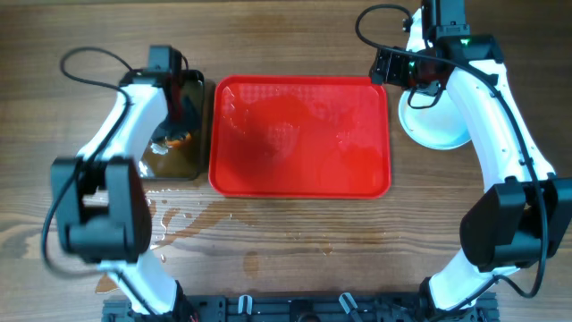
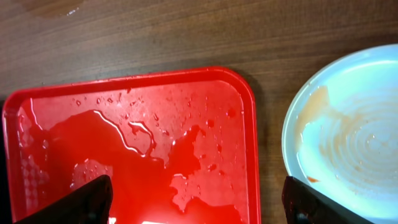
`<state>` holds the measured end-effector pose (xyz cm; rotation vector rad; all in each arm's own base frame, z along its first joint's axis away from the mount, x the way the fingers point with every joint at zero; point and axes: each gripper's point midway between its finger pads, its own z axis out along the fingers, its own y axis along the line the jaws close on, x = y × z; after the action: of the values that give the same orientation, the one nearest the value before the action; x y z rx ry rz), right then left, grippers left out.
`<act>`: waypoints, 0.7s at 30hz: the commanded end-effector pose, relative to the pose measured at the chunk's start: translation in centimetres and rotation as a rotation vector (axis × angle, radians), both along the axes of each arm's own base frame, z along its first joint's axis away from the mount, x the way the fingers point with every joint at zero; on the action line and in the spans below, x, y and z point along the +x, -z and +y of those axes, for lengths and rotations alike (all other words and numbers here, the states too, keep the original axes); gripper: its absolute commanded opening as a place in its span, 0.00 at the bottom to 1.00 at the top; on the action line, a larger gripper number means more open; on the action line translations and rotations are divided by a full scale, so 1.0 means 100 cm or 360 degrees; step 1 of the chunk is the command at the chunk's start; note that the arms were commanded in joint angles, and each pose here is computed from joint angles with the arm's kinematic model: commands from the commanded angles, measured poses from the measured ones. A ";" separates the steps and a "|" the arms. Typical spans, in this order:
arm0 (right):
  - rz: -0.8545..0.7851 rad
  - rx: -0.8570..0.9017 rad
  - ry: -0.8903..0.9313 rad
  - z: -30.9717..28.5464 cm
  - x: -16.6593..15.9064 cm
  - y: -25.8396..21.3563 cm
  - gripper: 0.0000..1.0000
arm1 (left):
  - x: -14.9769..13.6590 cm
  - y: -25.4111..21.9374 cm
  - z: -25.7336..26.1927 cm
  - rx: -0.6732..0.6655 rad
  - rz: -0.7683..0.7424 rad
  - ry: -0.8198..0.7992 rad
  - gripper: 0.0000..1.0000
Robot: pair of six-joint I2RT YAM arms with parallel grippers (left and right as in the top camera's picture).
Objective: Clean dirty plates on tray and stack at the side
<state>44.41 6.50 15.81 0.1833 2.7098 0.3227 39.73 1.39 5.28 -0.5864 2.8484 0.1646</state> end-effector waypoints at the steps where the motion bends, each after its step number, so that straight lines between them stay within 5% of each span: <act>1: -0.0125 -0.0020 -0.0059 -0.001 -0.010 -0.035 0.86 | 0.020 -0.128 -0.017 -0.0051 -0.0532 0.0062 0.89; 2: -0.0158 -0.0019 -0.0061 -0.002 -0.014 -0.046 0.85 | 0.016 -0.148 -0.021 -0.0058 -0.0615 0.0080 1.00; 4: -0.0311 -0.0009 -0.0059 -0.003 -0.030 -0.090 0.84 | 0.009 -0.186 -0.031 -0.0078 -0.0787 0.0120 1.00; 6: -0.0468 0.0003 -0.0054 -0.004 -0.046 -0.129 1.00 | 0.006 -0.203 -0.036 -0.0087 -0.0865 0.0141 1.00; 11: -0.0832 0.0026 -0.0051 -0.008 -0.087 -0.208 1.00 | 0.004 -0.208 -0.036 -0.0089 -0.0886 0.0140 1.00; 17: -0.0865 -0.0021 -0.0013 -0.015 -0.096 -0.216 1.00 | 0.004 -0.208 -0.035 -0.0089 -0.0886 0.0140 1.00; 21: -0.0600 -0.0043 -0.0021 -0.017 -0.124 -0.184 1.00 | 0.004 -0.208 -0.036 -0.0089 -0.0886 0.0140 1.00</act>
<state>33.11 5.27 35.58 0.0782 2.2710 0.3278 40.08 -1.96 26.35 -0.4374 2.3264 -0.0764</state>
